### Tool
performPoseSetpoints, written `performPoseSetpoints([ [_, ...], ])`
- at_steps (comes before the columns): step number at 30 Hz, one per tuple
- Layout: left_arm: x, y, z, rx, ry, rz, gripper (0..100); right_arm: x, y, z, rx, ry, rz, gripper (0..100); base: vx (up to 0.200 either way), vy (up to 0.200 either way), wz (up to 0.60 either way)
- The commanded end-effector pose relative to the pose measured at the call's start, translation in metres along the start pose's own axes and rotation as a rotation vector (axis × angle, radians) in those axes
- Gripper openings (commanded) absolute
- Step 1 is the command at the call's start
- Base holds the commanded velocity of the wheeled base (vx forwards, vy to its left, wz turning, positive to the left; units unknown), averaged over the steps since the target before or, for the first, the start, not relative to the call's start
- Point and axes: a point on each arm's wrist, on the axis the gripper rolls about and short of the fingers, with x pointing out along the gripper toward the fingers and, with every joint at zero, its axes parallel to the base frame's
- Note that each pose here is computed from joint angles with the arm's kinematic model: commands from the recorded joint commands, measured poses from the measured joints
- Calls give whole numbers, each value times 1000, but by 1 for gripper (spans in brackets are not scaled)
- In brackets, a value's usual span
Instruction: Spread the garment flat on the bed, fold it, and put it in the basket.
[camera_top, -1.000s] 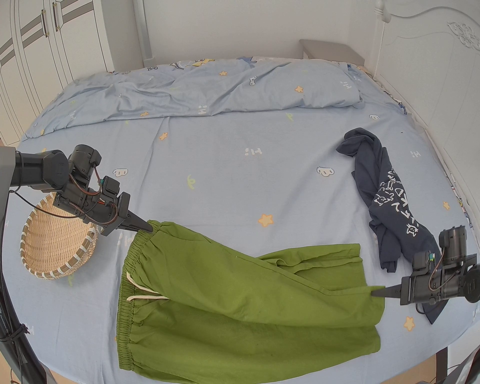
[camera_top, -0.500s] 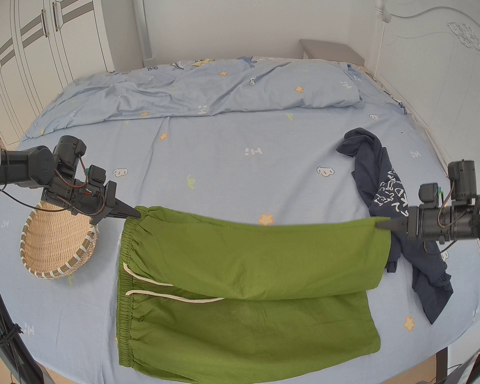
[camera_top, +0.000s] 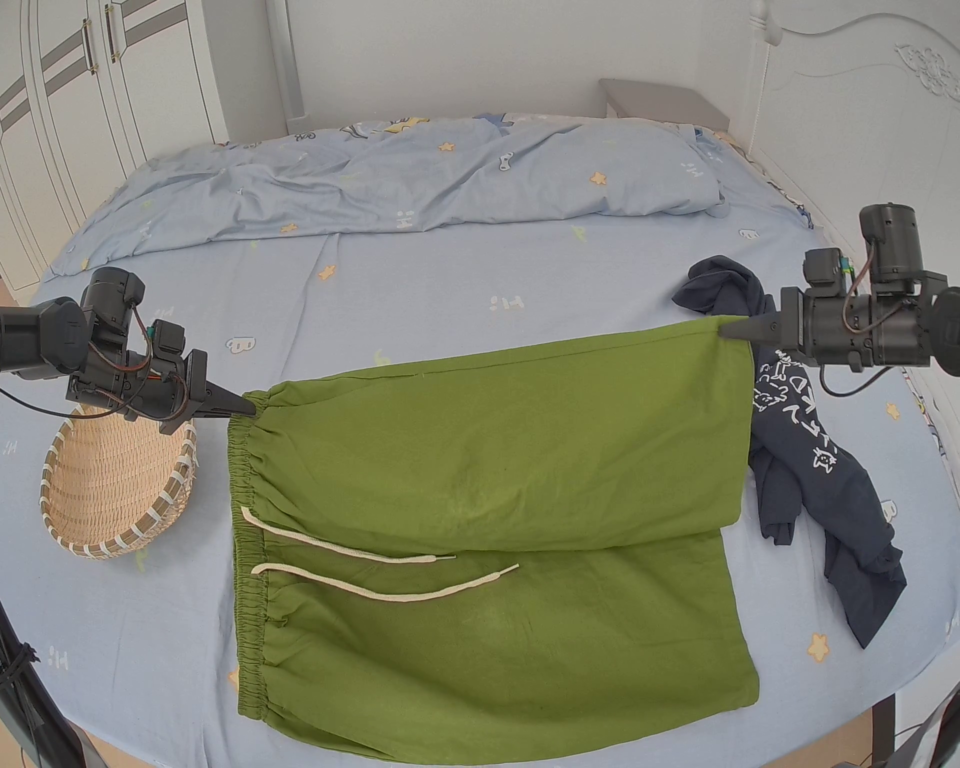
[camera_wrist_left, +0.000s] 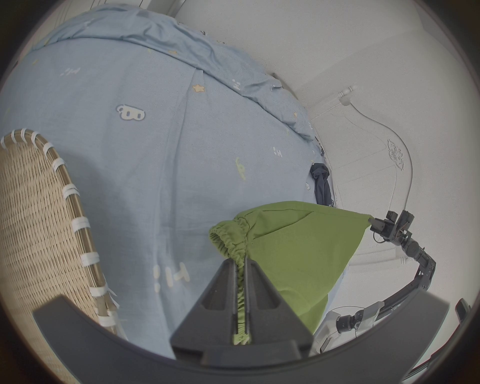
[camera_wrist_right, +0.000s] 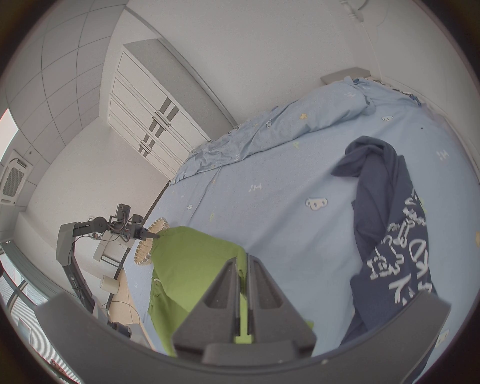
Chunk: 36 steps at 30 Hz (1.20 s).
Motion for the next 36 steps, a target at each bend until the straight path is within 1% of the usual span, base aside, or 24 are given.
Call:
performPoseSetpoints([
  [1, -2, 8, 0, 4, -25, 13, 0, 43, -14, 6, 3, 36, 8, 0, 0, 0, 0],
  [2, -2, 12, 2, 4, -36, 17, 0, 52, -17, 14, -9, 21, 13, 0, 0, 0, 0],
  [4, -6, 15, 4, 9, -55, 23, 0, 61, -17, 21, -21, 5, 13, 0, 0, 0, 0],
  [10, -7, 17, 9, 35, -92, 27, 0, 74, -19, 37, -50, -42, -8, 0, 0, 0, 0],
  [16, -1, 22, 12, 45, -104, 31, 0, 92, -27, 38, -54, -46, -10, 0, 0, 0, 0],
  [18, -2, 23, 12, 47, -107, 32, 0, 98, -29, 37, -54, -46, -18, 0, 0, 0, 0],
  [20, 2, 28, 12, 39, -101, 34, 0, 107, -31, 39, -63, -59, -46, 0, 0, 0, 0],
  [22, 3, 29, 13, 41, -103, 34, 0, 111, -33, 41, -64, -66, -53, 0, 0, 0, 0],
  [25, 9, 34, 12, 31, -92, 38, 0, 117, -37, 45, -66, -80, -57, 0, 0, 0, 0],
  [36, 14, 40, 18, 38, -103, 38, 0, 137, -46, 46, -71, -96, -71, 0, 0, 0, 0],
])
